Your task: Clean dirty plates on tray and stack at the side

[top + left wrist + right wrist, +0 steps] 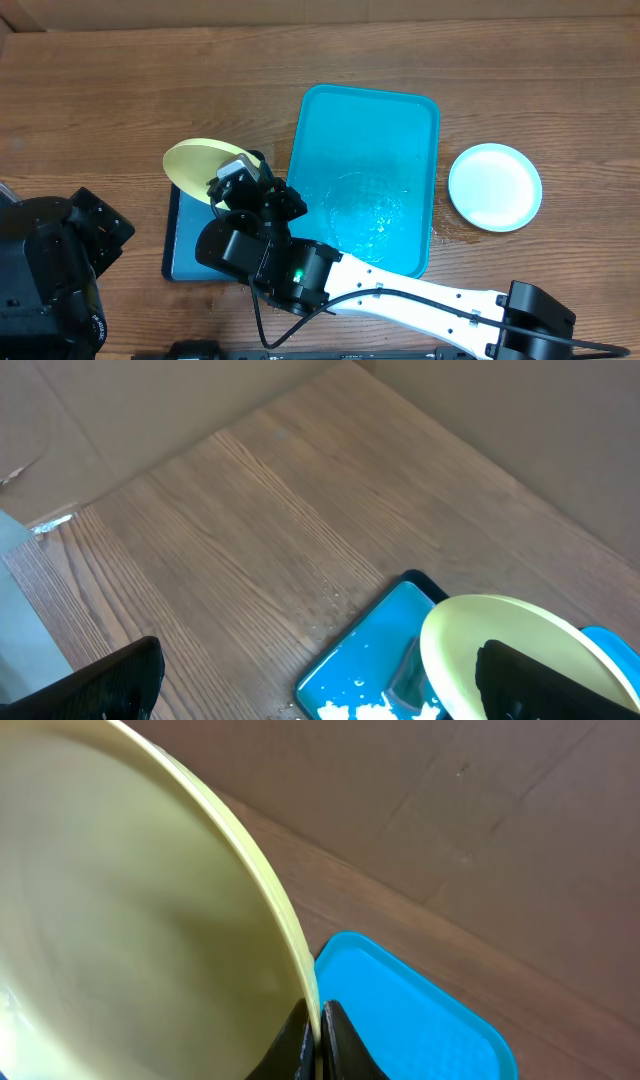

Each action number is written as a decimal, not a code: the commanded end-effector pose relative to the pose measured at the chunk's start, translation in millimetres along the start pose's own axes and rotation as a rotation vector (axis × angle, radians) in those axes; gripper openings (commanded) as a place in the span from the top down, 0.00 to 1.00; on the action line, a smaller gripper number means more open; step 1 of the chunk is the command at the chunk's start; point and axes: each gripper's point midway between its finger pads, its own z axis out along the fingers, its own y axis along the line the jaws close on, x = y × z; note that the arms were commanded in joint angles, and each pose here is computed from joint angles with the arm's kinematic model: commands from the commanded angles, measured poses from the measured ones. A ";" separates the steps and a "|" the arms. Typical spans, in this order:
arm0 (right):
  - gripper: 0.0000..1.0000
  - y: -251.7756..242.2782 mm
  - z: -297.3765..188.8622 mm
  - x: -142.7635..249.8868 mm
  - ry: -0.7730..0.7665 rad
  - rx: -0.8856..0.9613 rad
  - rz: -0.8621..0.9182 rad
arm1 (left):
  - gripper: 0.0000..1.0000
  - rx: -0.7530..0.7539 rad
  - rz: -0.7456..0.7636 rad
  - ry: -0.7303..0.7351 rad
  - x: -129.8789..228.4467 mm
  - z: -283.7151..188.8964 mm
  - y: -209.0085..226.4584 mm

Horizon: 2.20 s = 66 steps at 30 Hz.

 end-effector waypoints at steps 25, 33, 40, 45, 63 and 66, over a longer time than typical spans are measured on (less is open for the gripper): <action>0.96 -12.8 -10.1 -17.1 -0.030 0.017 0.042 | 0.00 -0.016 -0.028 -0.021 -4.3 -1.4 3.5; 0.96 -16.5 -5.4 -18.1 -0.027 0.021 0.040 | 0.00 -0.016 -0.028 -0.021 -4.3 -1.4 3.5; 0.96 13.8 0.0 -14.5 0.078 -0.265 0.361 | 0.00 -0.015 -0.028 -0.020 -4.2 -1.4 3.5; 0.96 -40.2 -5.9 -55.8 0.057 -0.410 0.556 | 0.00 -0.016 -0.028 -0.021 -4.3 -1.4 3.5; 0.96 -388.8 -30.5 182.4 0.690 0.338 1.134 | 0.00 -0.015 -0.028 -0.020 -4.2 -1.4 3.5; 0.96 -389.9 -26.8 232.1 0.811 0.318 1.261 | 0.00 -0.015 -0.028 -0.020 -4.2 -1.4 3.5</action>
